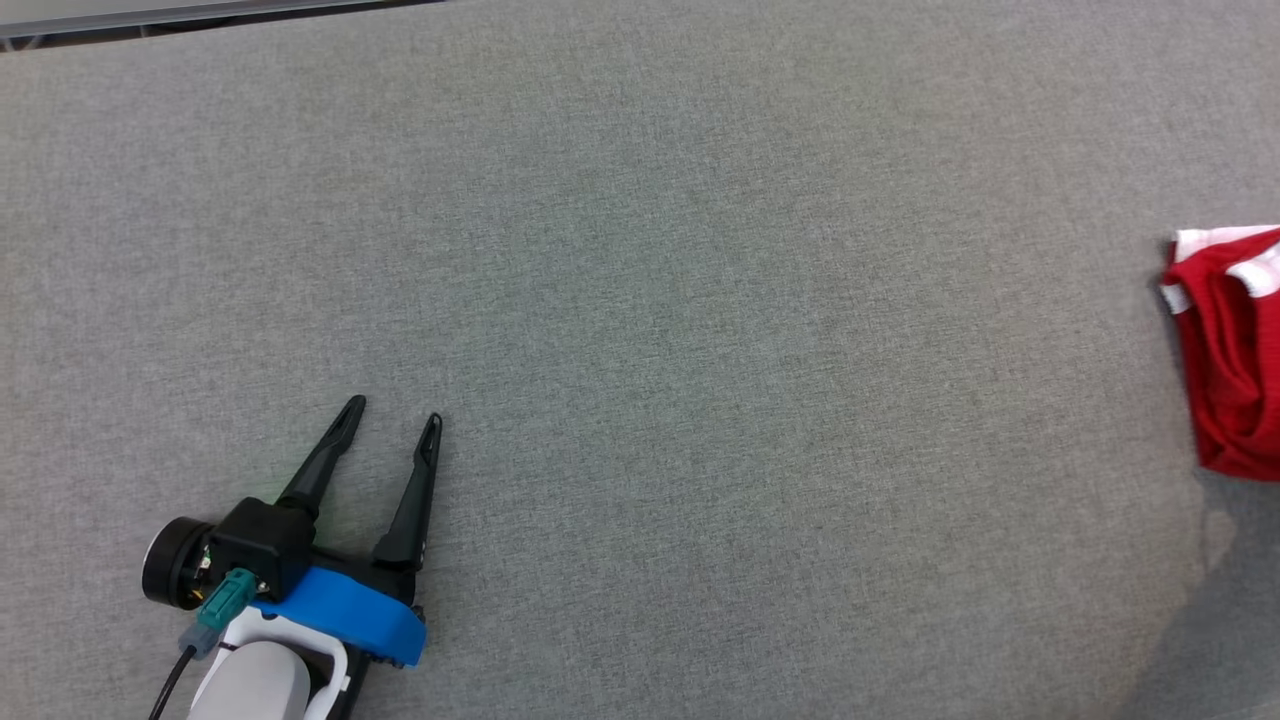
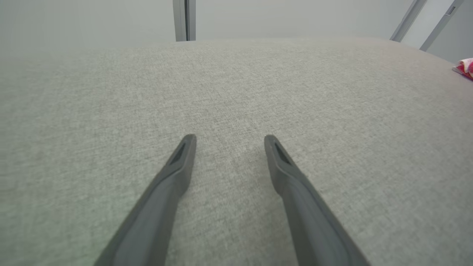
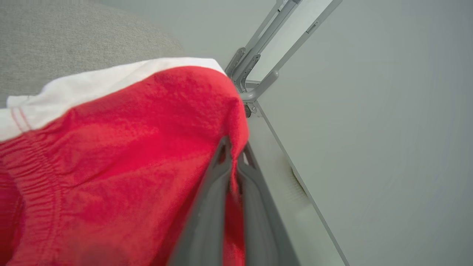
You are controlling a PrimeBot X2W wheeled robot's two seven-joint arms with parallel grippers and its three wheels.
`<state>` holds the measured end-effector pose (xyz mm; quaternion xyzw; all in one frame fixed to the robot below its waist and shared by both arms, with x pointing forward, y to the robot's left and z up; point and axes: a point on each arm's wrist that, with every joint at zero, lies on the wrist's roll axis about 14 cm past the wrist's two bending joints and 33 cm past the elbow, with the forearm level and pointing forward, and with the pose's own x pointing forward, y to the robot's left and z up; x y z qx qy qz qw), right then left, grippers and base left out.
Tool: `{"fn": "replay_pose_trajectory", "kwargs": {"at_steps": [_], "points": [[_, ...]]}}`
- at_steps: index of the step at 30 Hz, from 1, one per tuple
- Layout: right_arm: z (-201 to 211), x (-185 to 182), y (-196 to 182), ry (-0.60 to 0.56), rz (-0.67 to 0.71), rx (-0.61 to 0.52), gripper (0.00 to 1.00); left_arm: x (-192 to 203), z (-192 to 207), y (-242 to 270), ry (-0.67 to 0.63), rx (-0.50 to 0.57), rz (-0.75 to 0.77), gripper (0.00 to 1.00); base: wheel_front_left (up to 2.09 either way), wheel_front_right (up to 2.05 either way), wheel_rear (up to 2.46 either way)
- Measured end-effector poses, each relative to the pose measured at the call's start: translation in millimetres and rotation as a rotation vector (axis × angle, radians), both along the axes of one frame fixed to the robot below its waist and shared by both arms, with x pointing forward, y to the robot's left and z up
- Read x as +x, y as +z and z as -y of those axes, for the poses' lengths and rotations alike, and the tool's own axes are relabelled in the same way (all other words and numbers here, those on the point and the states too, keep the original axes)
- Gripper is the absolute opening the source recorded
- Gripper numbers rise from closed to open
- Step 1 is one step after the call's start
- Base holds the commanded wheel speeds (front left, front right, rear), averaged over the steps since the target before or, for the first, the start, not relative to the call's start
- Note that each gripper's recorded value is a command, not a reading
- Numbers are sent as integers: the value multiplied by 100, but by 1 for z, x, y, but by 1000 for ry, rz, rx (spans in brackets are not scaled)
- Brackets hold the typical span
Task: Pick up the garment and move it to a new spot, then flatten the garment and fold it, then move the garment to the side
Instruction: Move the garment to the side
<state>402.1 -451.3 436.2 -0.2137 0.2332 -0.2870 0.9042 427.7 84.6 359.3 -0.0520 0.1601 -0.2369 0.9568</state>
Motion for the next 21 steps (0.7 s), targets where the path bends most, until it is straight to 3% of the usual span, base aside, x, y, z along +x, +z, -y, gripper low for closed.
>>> {"fn": "replay_pose_trajectory", "kwargs": {"at_steps": [1,2,10,16,18,21], "points": [[4,1,3,4,12,-7,85,0,-1,0,3,1,-1,100,0,0,0],[7,2,4,8,18,-9,100,0,-2,0,6,3,-2,100,0,0,0],[-6,33,14,84,114,-4,100,0,-7,0,25,9,-3,100,0,0,0],[-89,86,28,227,297,132,100,2,-19,12,78,12,23,100,0,0,0],[-115,100,49,294,367,139,100,3,-22,18,96,14,38,100,0,0,0],[-138,102,68,361,440,158,100,4,-30,31,138,12,70,100,0,0,0]]}}
